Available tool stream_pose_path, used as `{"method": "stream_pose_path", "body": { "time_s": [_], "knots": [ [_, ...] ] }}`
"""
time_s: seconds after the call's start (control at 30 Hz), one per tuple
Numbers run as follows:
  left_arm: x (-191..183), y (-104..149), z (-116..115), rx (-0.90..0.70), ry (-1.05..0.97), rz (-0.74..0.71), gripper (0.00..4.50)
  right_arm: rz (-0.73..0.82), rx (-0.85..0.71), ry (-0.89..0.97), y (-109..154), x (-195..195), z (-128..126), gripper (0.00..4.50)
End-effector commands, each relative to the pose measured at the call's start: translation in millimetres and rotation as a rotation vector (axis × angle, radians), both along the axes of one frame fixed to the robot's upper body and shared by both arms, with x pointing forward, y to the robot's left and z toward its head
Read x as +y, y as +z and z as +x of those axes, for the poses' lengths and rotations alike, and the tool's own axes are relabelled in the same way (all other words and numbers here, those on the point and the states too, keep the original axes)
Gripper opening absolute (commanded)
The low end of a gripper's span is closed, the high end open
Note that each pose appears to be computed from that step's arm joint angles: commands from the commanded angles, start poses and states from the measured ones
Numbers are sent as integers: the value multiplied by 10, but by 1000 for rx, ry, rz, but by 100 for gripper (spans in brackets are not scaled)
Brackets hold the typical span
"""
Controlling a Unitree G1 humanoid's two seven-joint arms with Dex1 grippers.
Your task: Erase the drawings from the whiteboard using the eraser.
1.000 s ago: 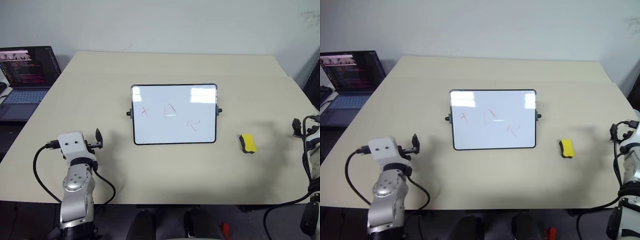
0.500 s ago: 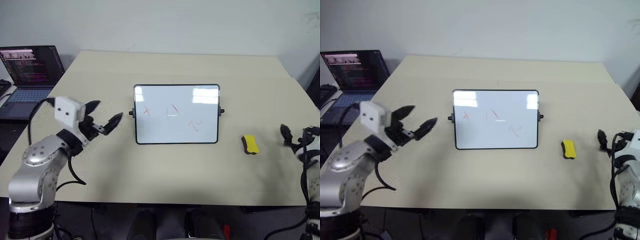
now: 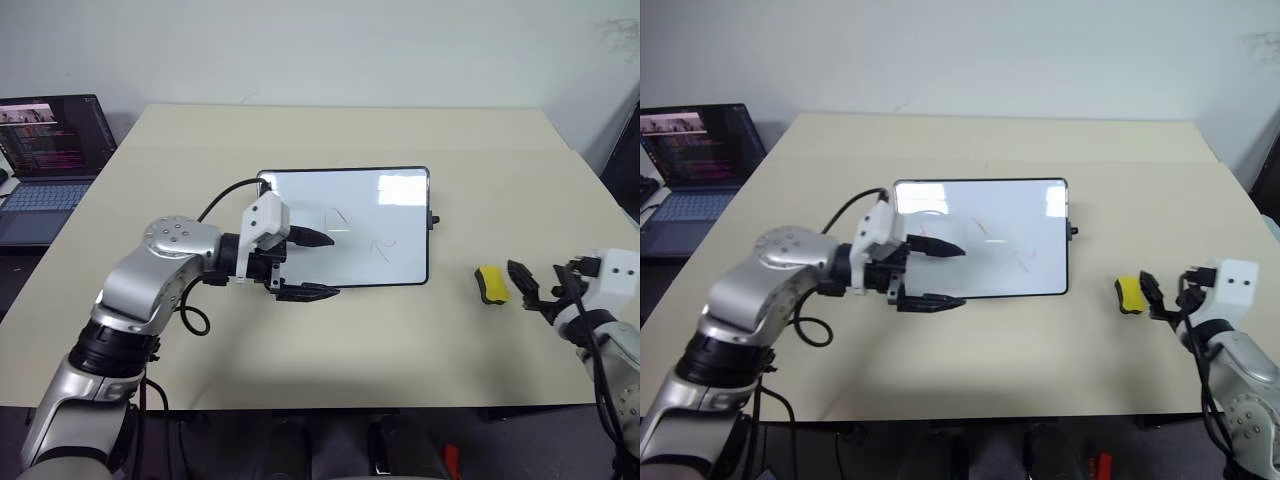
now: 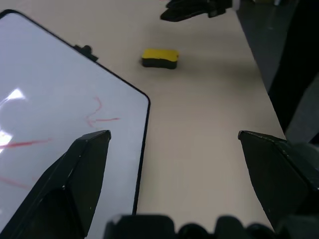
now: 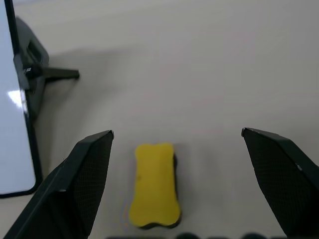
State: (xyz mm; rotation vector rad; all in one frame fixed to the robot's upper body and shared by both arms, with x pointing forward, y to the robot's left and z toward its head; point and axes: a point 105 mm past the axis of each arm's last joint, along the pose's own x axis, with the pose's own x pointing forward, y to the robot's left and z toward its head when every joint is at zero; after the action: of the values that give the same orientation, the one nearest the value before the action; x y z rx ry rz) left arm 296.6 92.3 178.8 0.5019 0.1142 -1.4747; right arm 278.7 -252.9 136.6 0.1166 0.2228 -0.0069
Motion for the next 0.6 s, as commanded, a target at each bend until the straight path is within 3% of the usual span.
{"method": "stream_pose_path", "body": {
  "time_s": [0.03,0.27,0.6],
  "knots": [
    [-72,-46,48,-114,-66,85,450,-23,15,15,66,71,27,449],
    [-350,-94,7,-174,-160,68,450,-118,51,56,39,154,159,449],
    [-484,-28,-69,-156,-189,17,450,-100,85,60,-148,167,231,449]
  ]
}}
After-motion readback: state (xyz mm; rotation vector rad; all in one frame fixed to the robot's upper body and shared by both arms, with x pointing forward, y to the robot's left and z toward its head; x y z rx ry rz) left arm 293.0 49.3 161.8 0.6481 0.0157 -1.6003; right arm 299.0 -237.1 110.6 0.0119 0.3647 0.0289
